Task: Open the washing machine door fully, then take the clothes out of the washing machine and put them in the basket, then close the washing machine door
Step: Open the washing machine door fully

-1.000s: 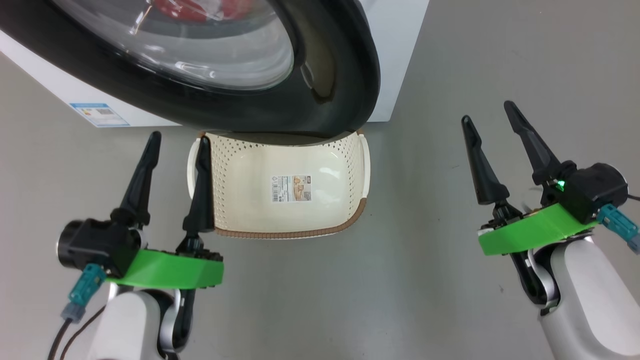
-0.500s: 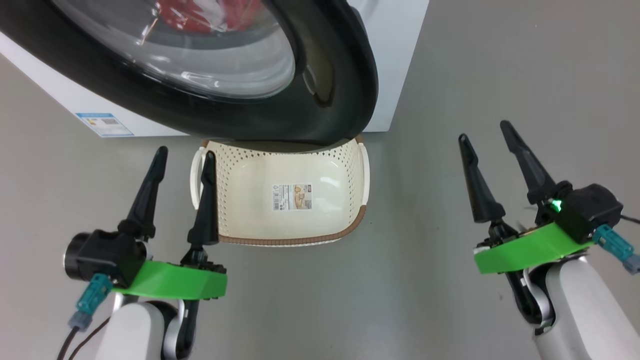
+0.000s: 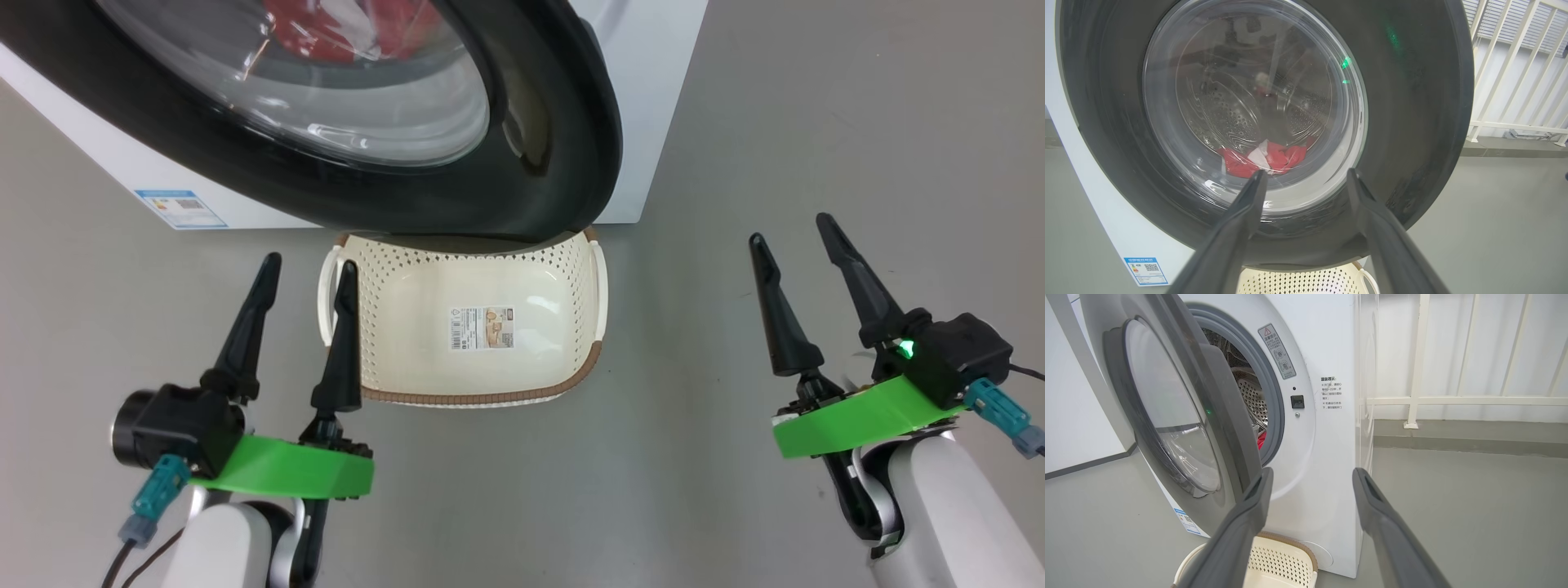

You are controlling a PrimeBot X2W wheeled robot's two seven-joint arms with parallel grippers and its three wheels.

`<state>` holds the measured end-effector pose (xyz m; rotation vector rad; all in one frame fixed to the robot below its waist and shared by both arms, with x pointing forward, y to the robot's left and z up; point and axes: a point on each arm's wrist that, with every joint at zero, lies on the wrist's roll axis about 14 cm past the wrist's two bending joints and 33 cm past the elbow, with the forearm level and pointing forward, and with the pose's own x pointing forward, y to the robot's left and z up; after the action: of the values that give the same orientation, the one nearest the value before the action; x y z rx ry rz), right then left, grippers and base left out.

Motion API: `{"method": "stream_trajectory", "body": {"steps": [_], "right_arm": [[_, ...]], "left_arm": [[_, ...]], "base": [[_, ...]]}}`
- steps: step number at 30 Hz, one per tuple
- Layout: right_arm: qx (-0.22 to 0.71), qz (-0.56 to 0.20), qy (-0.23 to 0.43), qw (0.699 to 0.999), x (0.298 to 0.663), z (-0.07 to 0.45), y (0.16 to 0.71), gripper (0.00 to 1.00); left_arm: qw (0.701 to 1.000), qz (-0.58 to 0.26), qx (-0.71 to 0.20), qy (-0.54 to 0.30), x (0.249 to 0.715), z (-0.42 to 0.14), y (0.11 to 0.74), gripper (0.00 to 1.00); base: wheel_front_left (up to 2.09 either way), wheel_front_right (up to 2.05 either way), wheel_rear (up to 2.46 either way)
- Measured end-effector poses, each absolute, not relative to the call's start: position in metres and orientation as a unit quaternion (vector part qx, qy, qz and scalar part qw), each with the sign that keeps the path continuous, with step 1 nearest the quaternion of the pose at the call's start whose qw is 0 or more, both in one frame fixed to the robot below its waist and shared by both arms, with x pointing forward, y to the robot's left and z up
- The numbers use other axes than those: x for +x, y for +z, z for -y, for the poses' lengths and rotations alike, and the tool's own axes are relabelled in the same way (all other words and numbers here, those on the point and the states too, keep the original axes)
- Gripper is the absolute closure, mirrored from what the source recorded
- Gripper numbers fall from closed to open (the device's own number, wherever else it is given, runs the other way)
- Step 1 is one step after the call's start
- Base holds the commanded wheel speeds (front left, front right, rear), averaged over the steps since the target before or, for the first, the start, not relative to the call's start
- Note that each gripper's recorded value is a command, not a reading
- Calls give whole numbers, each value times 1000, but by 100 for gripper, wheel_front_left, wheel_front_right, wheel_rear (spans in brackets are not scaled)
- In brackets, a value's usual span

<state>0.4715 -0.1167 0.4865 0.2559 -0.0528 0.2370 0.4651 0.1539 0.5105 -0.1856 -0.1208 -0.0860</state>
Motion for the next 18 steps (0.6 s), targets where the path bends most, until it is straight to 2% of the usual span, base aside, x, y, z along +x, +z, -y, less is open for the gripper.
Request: {"method": "stream_trajectory", "body": {"steps": [1, 3, 7, 10, 18], "right_arm": [[127, 26, 118, 984, 471, 117, 487, 46], [130, 21, 122, 984, 471, 113, 484, 100], [160, 4, 126, 979, 469, 106, 475, 100], [232, -3, 118, 966, 477, 102, 475, 100], [453, -25, 139, 880, 520, 70, 505, 100]], "left_arm": [[993, 60, -93, -43, 465, -154, 511, 0], [993, 60, -93, -43, 465, -154, 510, 0], [993, 59, -93, -44, 466, -153, 509, 0], [993, 58, -93, -45, 466, -153, 508, 0], [993, 54, -91, -49, 466, -150, 505, 0]], "base": [[0, 0, 0], [0, 0, 0], [0, 0, 0], [0, 0, 0], [0, 0, 0]]}}
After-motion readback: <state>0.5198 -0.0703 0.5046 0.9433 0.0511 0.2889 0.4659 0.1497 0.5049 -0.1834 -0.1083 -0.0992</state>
